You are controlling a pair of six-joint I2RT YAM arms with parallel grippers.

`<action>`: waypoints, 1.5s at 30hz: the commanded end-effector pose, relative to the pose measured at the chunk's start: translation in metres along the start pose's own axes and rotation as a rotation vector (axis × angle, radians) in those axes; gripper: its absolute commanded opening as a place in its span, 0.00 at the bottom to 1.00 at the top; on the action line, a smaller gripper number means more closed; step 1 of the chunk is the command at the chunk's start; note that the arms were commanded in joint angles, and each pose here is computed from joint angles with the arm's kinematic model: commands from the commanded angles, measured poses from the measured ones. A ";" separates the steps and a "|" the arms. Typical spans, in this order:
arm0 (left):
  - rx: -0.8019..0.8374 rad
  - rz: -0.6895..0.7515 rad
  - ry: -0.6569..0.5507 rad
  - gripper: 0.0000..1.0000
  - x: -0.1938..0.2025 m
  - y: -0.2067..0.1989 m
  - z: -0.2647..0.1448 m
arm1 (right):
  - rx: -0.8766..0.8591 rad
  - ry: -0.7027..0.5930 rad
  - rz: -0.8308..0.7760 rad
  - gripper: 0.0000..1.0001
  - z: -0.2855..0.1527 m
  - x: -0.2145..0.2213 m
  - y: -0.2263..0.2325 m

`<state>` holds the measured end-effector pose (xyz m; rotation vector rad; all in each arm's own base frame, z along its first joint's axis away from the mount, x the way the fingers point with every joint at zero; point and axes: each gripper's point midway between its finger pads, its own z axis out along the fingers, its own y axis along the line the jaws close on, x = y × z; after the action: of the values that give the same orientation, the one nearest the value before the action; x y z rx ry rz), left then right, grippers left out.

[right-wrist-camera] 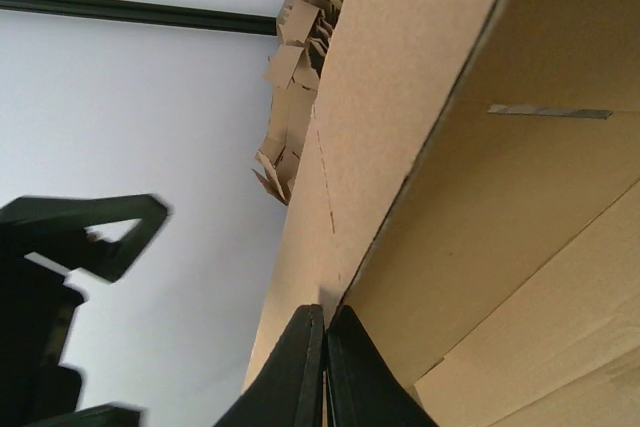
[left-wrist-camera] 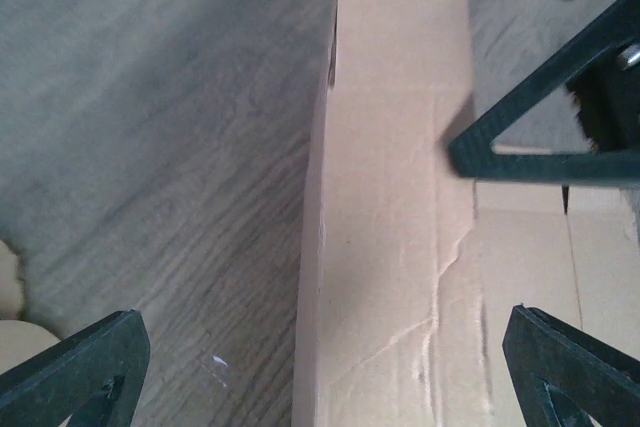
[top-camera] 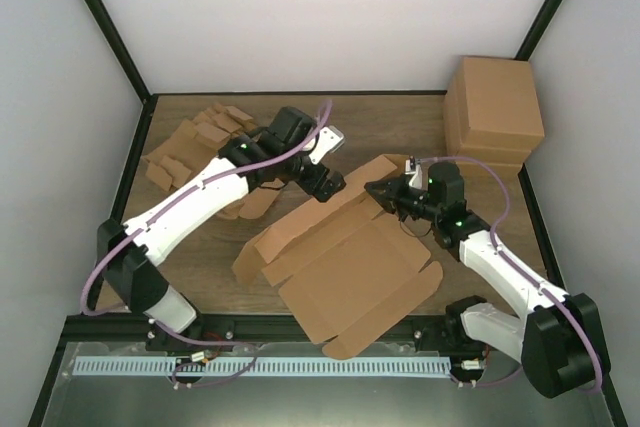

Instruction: Fold the paper box

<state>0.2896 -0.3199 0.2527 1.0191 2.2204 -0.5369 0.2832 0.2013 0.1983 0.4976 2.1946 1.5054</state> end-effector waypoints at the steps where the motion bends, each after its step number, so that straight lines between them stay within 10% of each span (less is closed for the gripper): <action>1: 0.150 0.007 0.110 1.00 0.022 -0.015 0.024 | -0.001 0.005 -0.017 0.01 0.000 0.000 0.000; 30: 0.246 0.028 0.227 0.66 0.054 -0.023 0.059 | 0.088 -0.026 -0.084 0.12 -0.004 -0.007 -0.007; 45: 0.256 0.023 0.233 0.65 0.057 -0.025 0.060 | 0.305 -0.264 -0.613 0.53 -0.045 -0.059 0.027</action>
<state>0.2718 -0.3391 0.1886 1.2600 2.3391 -0.7120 0.2934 0.1615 0.2112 0.2820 2.1843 1.0056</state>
